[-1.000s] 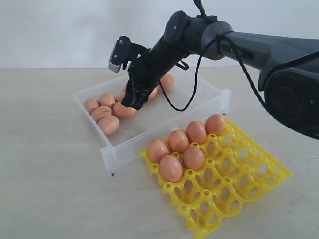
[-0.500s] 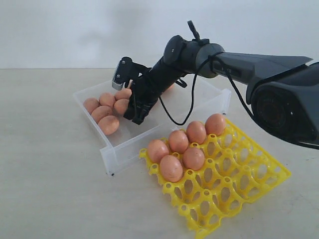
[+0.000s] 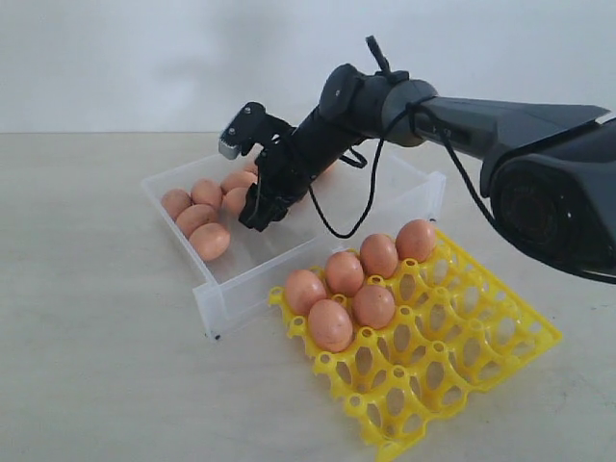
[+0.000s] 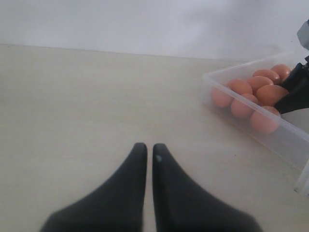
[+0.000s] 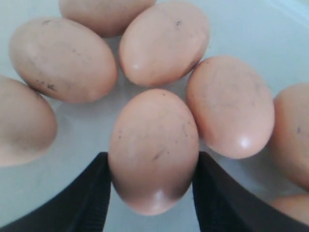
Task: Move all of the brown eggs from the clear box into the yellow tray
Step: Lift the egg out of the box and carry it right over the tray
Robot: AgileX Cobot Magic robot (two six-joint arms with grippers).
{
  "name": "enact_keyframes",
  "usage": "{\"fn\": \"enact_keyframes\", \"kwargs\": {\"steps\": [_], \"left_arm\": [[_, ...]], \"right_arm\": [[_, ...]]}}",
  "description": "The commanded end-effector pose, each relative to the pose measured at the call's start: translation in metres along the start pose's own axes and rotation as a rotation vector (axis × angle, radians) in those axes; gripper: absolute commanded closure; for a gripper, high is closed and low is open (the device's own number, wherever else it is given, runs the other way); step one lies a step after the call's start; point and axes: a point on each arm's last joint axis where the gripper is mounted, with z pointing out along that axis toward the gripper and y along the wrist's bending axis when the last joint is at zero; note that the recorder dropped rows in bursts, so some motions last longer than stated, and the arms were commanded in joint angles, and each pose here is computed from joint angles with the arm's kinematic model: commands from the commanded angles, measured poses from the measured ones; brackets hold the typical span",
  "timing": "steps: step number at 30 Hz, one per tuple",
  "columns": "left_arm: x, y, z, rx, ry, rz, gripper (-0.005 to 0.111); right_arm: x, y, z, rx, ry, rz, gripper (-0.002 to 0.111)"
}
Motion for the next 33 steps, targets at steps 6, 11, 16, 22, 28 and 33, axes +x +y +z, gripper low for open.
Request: {"fn": "enact_keyframes", "kwargs": {"steps": [6, 11, 16, 22, 28, 33], "left_arm": [[0.0, 0.0, 0.0, -0.002, -0.005, -0.004, 0.103], [0.0, 0.0, 0.0, -0.002, -0.005, -0.004, 0.103], [0.0, 0.0, 0.0, -0.002, -0.005, -0.004, 0.103], [0.0, 0.0, 0.0, -0.002, -0.005, -0.004, 0.103], [0.0, 0.0, 0.0, -0.002, -0.005, -0.004, 0.103], [0.0, 0.0, 0.0, -0.002, -0.005, -0.004, 0.103]], "right_arm": [[0.026, -0.034, -0.06, -0.192, -0.065, 0.25, 0.109], [0.03, -0.037, -0.074, -0.208, -0.047, 0.248, 0.109], [0.017, -0.038, -0.097, -0.166, -0.054, 0.247, 0.109], [0.008, -0.043, -0.133, -0.107, -0.059, 0.304, 0.109], [0.001, -0.037, -0.144, -0.132, -0.058, 0.309, 0.109], [0.01, -0.041, -0.159, -0.117, -0.033, 0.359, 0.109]]}}
